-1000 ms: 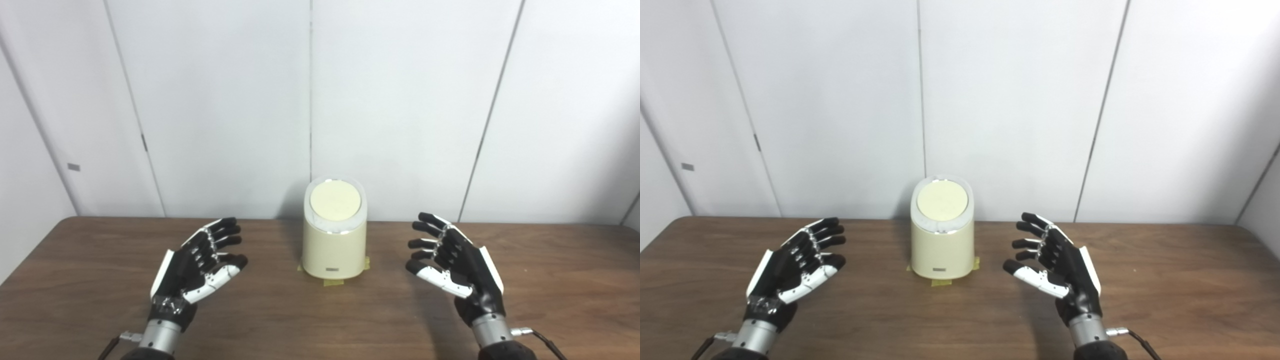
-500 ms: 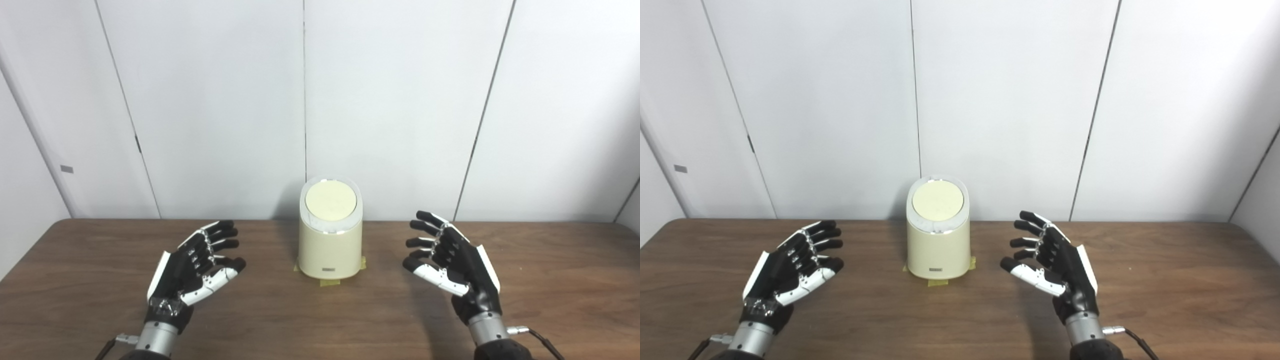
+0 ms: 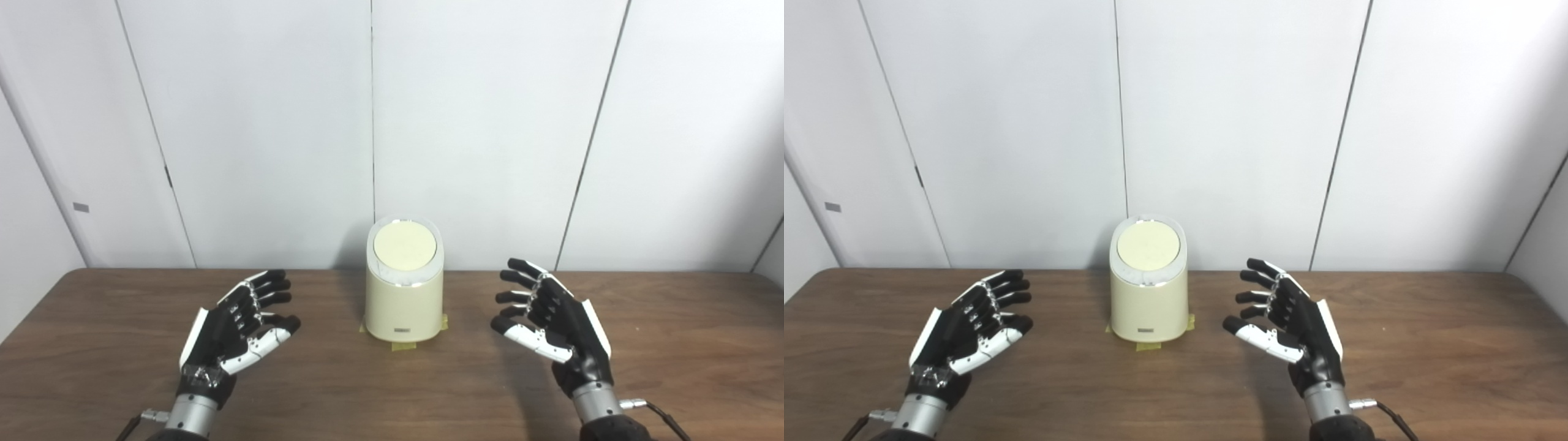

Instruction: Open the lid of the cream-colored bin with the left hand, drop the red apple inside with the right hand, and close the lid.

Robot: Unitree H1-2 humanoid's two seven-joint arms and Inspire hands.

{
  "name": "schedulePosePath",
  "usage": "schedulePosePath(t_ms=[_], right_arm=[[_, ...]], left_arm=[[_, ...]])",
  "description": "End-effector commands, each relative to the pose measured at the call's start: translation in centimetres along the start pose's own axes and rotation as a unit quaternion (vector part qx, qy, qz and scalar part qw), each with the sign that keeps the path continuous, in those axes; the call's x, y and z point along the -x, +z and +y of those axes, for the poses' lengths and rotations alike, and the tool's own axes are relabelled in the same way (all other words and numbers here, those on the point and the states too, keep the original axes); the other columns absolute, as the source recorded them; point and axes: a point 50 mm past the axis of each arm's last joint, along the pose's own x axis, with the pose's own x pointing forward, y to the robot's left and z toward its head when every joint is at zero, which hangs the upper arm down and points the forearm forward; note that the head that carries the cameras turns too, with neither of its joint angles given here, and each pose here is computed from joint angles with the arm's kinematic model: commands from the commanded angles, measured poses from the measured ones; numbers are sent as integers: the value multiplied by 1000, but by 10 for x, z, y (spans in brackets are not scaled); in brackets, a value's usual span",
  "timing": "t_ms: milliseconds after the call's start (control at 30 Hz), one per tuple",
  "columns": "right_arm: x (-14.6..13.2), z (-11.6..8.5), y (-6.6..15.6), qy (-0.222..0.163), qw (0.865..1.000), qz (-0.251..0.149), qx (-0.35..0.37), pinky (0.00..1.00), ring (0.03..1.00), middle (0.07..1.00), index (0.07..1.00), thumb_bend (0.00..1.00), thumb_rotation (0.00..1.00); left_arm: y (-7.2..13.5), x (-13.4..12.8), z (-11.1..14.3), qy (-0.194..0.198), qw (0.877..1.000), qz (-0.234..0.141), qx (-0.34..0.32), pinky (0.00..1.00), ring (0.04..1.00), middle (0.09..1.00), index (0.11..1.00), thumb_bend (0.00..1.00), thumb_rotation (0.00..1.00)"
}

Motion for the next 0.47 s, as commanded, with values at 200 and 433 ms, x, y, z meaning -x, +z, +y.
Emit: schedulePosePath(t_ms=[200, 433], right_arm=[[-11, 2, 22, -1, 999, -50, -1, 533, 616, 743, 762, 871, 274], [-11, 2, 22, 2, 999, -52, 0, 530, 612, 743, 762, 868, 272]], left_arm=[[22, -12, 1, -1, 999, -50, -14, 576, 741, 764, 777, 678, 147], [21, -12, 0, -4, 998, -57, -21, 560, 729, 763, 781, 661, 134]])
